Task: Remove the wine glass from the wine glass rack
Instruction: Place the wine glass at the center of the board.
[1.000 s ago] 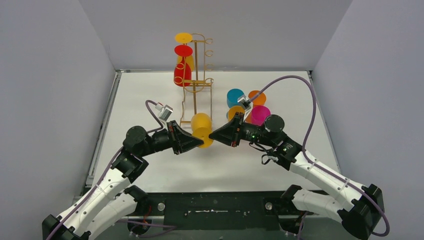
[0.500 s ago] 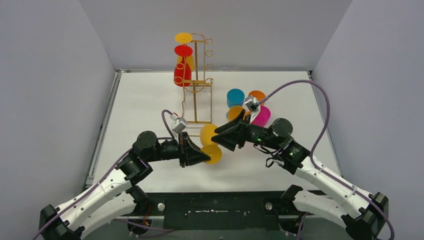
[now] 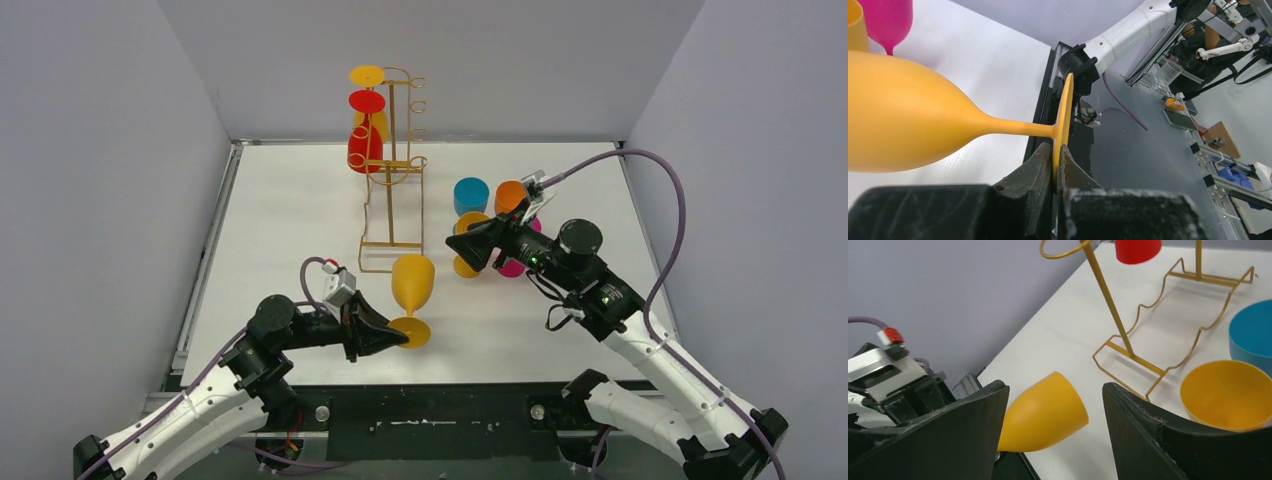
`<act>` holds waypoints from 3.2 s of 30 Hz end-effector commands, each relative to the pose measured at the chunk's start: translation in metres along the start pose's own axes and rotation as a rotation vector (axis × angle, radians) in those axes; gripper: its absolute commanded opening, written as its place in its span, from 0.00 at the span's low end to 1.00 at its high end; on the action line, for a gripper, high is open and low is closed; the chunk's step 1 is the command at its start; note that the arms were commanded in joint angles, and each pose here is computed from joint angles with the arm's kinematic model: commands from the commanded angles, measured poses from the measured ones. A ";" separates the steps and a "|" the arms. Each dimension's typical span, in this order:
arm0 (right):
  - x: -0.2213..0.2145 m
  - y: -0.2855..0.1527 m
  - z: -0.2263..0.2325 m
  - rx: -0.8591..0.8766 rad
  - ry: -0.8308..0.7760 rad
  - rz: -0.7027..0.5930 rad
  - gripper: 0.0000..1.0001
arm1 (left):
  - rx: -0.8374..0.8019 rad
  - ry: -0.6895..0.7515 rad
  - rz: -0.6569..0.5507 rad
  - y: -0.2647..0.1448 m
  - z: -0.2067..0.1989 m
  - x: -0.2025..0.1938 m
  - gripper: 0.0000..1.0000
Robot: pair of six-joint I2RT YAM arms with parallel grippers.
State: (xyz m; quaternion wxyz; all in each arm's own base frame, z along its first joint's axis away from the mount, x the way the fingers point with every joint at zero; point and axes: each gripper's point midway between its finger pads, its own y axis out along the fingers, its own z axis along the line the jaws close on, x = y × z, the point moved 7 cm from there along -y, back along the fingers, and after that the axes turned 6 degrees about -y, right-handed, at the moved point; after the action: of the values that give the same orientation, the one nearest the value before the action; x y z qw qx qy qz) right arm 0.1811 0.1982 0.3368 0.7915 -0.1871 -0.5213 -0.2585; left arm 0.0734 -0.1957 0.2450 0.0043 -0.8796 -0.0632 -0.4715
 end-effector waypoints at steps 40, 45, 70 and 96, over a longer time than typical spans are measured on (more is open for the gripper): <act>-0.021 0.013 0.016 0.728 0.397 0.470 0.33 | -0.374 0.538 0.095 -0.016 0.008 0.008 0.00; -0.019 0.013 0.018 0.750 0.411 0.473 0.31 | -0.362 0.543 0.089 -0.017 0.008 0.010 0.00; -0.023 0.012 0.024 0.799 0.403 0.501 0.19 | -0.368 0.550 0.088 -0.019 0.004 0.014 0.00; -0.041 0.018 0.010 0.562 0.287 0.403 0.00 | 0.107 0.588 -0.029 -0.033 0.030 0.030 0.65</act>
State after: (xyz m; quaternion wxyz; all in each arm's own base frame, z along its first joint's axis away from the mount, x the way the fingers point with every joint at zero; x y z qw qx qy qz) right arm 0.1682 0.2270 0.2994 0.9392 0.0168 -0.3336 0.0789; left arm 0.0902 -0.1666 0.2360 -0.0179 -0.7326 -0.0120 -0.6803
